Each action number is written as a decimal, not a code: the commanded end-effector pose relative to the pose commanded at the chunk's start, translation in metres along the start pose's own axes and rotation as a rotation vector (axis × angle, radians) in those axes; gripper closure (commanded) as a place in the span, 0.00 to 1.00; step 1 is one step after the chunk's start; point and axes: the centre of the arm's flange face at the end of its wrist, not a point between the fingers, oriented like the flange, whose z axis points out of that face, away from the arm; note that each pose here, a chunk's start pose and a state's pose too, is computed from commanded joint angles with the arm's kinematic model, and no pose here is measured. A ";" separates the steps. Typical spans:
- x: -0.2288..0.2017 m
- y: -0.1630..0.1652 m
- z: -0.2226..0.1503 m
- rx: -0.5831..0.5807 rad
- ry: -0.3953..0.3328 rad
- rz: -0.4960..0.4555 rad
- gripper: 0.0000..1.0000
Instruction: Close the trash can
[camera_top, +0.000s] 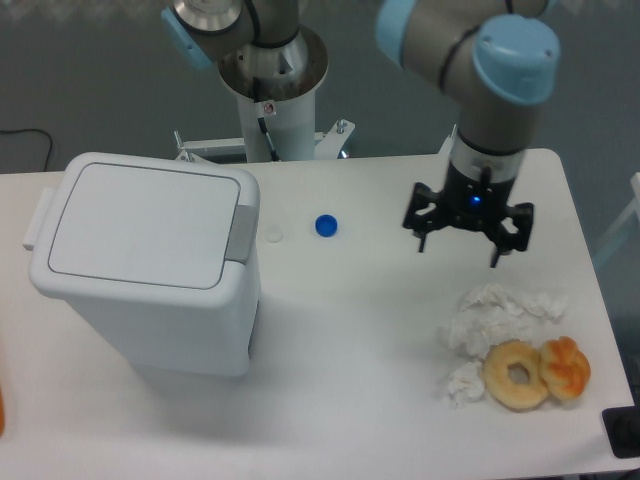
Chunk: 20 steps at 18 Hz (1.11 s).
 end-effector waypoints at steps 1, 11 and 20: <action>-0.007 0.003 0.007 -0.011 0.002 0.030 0.00; -0.077 0.012 0.052 -0.015 -0.112 0.156 0.00; -0.110 0.052 0.057 -0.084 -0.127 0.182 0.00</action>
